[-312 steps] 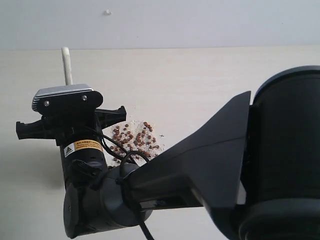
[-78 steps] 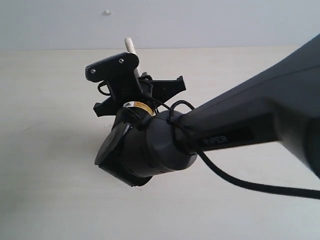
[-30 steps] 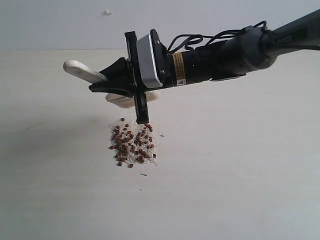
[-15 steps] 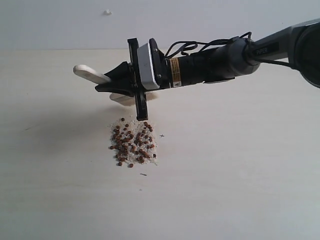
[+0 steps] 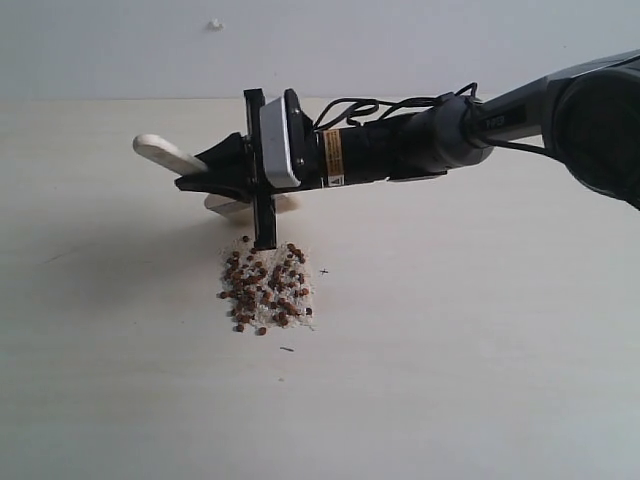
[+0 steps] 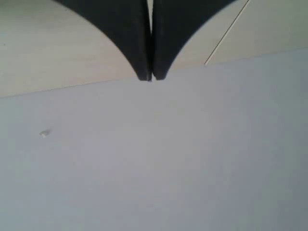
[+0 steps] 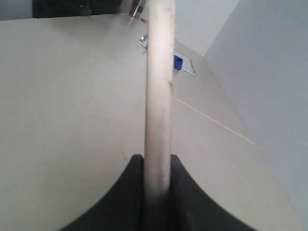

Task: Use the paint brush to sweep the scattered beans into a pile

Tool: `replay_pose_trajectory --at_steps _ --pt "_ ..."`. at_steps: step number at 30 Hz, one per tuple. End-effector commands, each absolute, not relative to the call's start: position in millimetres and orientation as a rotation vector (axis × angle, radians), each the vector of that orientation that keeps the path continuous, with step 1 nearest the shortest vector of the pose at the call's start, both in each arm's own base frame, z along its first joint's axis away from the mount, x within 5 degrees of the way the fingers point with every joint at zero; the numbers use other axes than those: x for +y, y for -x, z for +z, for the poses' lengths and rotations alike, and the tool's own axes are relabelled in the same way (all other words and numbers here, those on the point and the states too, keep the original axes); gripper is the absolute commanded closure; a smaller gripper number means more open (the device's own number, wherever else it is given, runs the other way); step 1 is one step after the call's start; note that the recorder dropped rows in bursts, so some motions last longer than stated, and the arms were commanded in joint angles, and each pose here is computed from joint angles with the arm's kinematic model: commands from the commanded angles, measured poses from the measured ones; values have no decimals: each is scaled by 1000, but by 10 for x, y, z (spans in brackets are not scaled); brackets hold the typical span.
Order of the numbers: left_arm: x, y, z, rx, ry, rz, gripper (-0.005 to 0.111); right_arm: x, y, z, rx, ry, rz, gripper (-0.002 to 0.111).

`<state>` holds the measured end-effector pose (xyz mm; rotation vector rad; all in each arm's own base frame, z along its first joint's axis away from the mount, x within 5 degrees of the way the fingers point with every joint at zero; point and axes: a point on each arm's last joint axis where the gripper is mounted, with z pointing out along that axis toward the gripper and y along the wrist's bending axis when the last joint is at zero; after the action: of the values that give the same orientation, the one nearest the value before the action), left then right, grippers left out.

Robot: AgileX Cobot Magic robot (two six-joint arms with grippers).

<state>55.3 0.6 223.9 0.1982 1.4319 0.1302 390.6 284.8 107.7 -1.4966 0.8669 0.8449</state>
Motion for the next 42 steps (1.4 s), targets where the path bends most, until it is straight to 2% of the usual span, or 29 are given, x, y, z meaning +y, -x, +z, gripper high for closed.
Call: replay_pose_trajectory --at_steps 1,20,32,38,42 --pt "-4 -550 2226 1430 -208 118 107 2917 -3858 1100 824 1514 853 108" --pt "-5 -550 2226 1431 -207 117 107 2898 -3781 990 863 1624 927 108" --pt "-5 -550 2226 1431 -207 117 107 2889 -3740 967 1184 1563 1179 108" --pt "-5 -550 2226 1431 -207 117 107 2910 -3794 1342 972 1531 1019 108" --pt "-5 -550 2226 1431 -207 117 107 2916 -3800 1232 874 1565 934 108"
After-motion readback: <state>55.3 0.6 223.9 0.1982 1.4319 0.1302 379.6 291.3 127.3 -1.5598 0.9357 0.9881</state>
